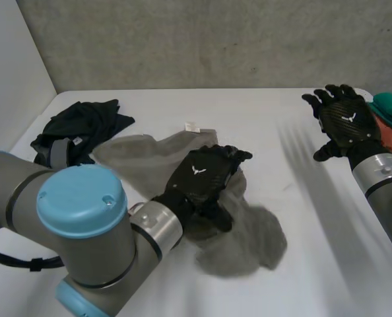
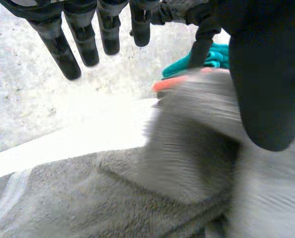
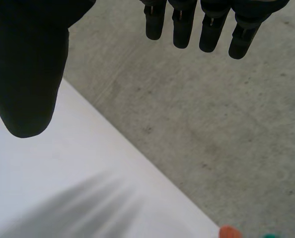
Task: Fold the laundry.
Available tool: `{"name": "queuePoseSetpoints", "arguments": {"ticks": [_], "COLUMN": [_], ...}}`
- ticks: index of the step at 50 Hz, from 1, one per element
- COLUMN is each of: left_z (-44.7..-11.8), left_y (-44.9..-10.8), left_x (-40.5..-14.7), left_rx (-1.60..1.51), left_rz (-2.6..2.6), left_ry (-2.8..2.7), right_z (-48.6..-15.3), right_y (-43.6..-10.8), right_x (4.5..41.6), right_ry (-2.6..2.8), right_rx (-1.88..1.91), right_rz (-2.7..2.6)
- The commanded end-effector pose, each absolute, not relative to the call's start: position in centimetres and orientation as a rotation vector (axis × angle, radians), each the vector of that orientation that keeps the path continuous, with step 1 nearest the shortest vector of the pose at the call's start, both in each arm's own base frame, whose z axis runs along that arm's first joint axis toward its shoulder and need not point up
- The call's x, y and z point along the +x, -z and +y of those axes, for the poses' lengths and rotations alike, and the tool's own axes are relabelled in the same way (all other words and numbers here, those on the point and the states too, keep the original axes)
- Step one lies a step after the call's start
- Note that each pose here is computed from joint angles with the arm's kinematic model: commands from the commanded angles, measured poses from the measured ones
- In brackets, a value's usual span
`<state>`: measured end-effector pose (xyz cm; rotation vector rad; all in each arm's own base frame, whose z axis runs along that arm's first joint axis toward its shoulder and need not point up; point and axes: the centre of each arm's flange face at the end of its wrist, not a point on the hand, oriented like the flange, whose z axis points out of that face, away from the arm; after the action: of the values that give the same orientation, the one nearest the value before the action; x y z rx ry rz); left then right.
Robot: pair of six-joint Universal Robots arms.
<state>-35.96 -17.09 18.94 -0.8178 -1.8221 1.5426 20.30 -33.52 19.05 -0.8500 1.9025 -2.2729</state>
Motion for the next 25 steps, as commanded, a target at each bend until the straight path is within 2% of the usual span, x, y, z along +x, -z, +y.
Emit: {"name": "queuePoseSetpoints", "arguments": {"ticks": [1, 7, 14, 25], "left_z": [-20.0, -23.7, -26.2, -27.7], "left_y": [-23.2, -24.8, -23.3, -19.7], "left_x": [-32.5, -29.1, -27.0, -27.4], "left_rx": [-0.737, -0.678, -0.728, -0.813], "left_rz": [-1.799, -1.82, -1.902, -1.917], "left_ry": [-1.735, -1.873, -1.889, -1.809], "right_z": [-31.7, -27.9, -22.6, -17.9], "right_y": [-19.0, -21.2, -20.7, -16.8], "right_x": [21.2, 22.4, 24.2, 26.4], "right_ry": [2.069, 1.77, 1.333, 1.256], "right_rx": [-0.907, -0.766, -0.543, -0.361], "right_rz": [2.033, 2.193, 2.364, 2.387]}}
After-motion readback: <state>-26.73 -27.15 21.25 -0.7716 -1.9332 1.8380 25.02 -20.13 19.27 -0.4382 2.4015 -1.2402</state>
